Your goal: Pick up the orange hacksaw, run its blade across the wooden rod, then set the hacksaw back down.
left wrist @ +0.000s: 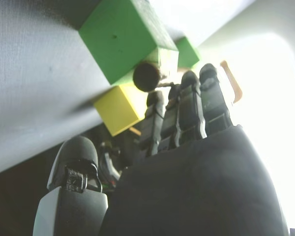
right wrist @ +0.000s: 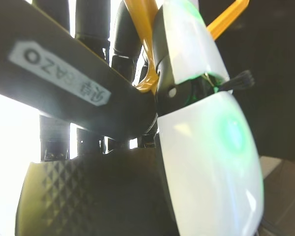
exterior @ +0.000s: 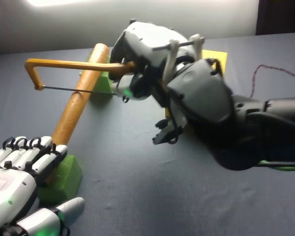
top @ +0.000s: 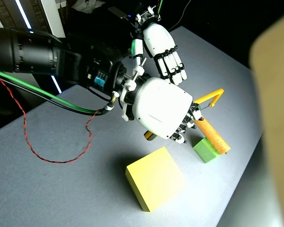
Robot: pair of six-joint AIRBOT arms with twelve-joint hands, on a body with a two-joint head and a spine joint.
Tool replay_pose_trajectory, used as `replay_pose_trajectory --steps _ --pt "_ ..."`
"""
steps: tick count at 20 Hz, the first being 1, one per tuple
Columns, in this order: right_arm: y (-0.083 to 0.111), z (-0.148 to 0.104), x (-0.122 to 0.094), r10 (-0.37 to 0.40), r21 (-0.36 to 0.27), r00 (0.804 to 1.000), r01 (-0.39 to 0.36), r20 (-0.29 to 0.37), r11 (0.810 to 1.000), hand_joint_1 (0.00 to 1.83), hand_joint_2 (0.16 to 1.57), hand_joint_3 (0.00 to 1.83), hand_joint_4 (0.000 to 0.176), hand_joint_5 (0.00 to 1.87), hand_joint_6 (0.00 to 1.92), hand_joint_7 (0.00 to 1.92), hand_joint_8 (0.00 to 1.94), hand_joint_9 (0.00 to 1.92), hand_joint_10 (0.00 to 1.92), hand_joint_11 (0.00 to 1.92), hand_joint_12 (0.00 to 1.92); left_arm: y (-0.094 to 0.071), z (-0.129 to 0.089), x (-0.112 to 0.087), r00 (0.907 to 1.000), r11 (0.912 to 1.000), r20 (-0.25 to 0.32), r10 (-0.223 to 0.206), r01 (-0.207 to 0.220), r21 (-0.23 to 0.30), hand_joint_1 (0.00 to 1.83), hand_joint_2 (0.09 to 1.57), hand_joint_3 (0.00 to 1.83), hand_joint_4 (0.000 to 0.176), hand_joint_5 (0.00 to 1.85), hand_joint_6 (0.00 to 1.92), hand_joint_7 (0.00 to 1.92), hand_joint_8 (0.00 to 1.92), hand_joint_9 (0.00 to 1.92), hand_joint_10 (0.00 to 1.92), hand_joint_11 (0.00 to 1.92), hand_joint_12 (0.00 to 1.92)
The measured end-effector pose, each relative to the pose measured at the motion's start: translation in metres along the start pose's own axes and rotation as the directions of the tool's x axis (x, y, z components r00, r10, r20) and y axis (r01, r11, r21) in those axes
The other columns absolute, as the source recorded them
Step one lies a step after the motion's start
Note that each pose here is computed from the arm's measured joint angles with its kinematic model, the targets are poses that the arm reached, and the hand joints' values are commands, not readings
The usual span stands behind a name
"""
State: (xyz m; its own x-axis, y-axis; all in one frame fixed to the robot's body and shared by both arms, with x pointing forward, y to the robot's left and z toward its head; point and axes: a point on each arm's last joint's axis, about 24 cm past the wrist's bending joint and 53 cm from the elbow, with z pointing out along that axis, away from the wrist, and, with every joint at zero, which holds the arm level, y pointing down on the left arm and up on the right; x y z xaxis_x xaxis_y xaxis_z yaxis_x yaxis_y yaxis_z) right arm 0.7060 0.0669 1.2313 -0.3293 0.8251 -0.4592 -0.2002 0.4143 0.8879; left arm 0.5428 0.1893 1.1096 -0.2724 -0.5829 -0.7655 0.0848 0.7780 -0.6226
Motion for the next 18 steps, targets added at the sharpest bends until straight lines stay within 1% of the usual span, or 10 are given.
replay_pose_trajectory --steps 2,3,5,7,10,12,14,15,16,18 --pt "0.003 0.004 0.014 -0.011 -0.010 1.000 0.011 -0.018 1.000 1.25 1.06 0.00 0.000 1.01 0.92 1.22 0.62 1.37 0.00 1.05 0.76 0.000 0.000 0.001 1.0000 1.0000 -0.002 0.000 0.000 0.001 0.00 1.30 0.00 0.000 0.12 0.00 0.08 0.00 0.05 0.00 0.02 0.01" --pt "0.005 0.008 0.022 -0.008 -0.012 1.000 0.008 -0.030 1.000 1.25 1.06 0.00 0.000 1.02 0.89 1.23 0.61 1.38 0.00 1.06 0.76 0.000 0.000 0.000 1.0000 1.0000 -0.001 -0.002 0.002 -0.001 0.00 1.31 0.00 0.000 0.14 0.01 0.10 0.01 0.07 0.01 0.04 0.02" --pt "0.007 0.014 0.030 -0.010 -0.014 0.999 0.009 -0.033 1.000 1.26 1.06 0.00 0.000 1.02 0.90 1.24 0.59 1.38 0.00 1.06 0.75 0.000 0.002 0.001 1.0000 1.0000 0.001 -0.003 0.003 0.004 0.00 1.30 0.00 0.000 0.13 0.01 0.10 0.01 0.06 0.01 0.03 0.02" --pt "0.006 0.017 0.030 -0.011 -0.011 0.999 0.010 -0.030 1.000 1.26 1.05 0.00 0.000 1.03 0.88 1.25 0.56 1.38 0.00 1.05 0.75 -0.001 0.003 0.002 1.0000 1.0000 -0.001 -0.002 0.002 0.008 0.00 1.31 0.00 0.000 0.16 0.01 0.12 0.01 0.08 0.01 0.03 0.03" --pt "0.004 0.014 0.025 -0.023 -0.019 1.000 0.022 -0.022 1.000 1.25 1.07 0.00 0.000 1.00 0.92 1.21 0.63 1.36 0.00 1.02 0.77 -0.001 0.003 0.002 1.0000 1.0000 -0.002 -0.002 0.002 0.008 0.00 1.32 0.00 0.000 0.10 0.00 0.06 0.00 0.04 0.00 0.00 0.01" --pt "0.000 0.004 0.021 -0.026 -0.019 0.999 0.025 -0.033 1.000 1.25 1.07 0.00 0.000 0.98 0.95 1.19 0.67 1.35 0.00 1.01 0.77 -0.002 0.003 0.002 1.0000 1.0000 -0.002 -0.004 0.004 0.008 0.00 1.31 0.00 0.000 0.11 0.01 0.08 0.01 0.06 0.01 0.02 0.01" --pt "-0.005 -0.009 0.014 -0.027 -0.017 0.998 0.026 -0.055 1.000 1.25 1.07 0.00 0.000 0.97 0.96 1.19 0.68 1.36 0.00 1.02 0.78 -0.002 0.004 0.002 1.0000 1.0000 -0.002 -0.006 0.006 0.007 0.00 1.31 0.00 0.000 0.10 0.00 0.06 0.00 0.03 0.00 0.01 0.01" --pt "-0.007 -0.017 0.007 -0.028 -0.016 0.998 0.027 -0.061 0.999 1.25 1.07 0.00 0.000 0.98 0.96 1.19 0.68 1.36 0.00 1.02 0.78 -0.002 0.004 0.002 1.0000 1.0000 -0.003 -0.006 0.006 0.007 0.00 1.31 0.00 0.000 0.10 0.00 0.06 0.00 0.03 0.00 0.01 0.01" --pt "-0.011 -0.026 -0.005 -0.034 -0.011 0.998 0.033 -0.062 0.999 1.25 1.08 0.00 0.000 0.98 0.96 1.19 0.68 1.36 0.00 1.02 0.78 -0.002 0.004 0.002 1.0000 1.0000 -0.003 -0.005 0.005 0.007 0.00 1.31 0.00 0.000 0.10 0.00 0.06 0.00 0.03 0.00 0.02 0.01" --pt "-0.016 -0.033 -0.015 -0.041 -0.006 0.997 0.040 -0.059 0.999 1.25 1.08 0.00 0.000 0.98 0.96 1.18 0.68 1.35 0.00 1.02 0.78 -0.001 0.004 0.002 1.0000 1.0000 -0.003 -0.005 0.005 0.007 0.00 1.31 0.00 0.000 0.09 0.00 0.05 0.00 0.02 0.00 0.00 0.00"
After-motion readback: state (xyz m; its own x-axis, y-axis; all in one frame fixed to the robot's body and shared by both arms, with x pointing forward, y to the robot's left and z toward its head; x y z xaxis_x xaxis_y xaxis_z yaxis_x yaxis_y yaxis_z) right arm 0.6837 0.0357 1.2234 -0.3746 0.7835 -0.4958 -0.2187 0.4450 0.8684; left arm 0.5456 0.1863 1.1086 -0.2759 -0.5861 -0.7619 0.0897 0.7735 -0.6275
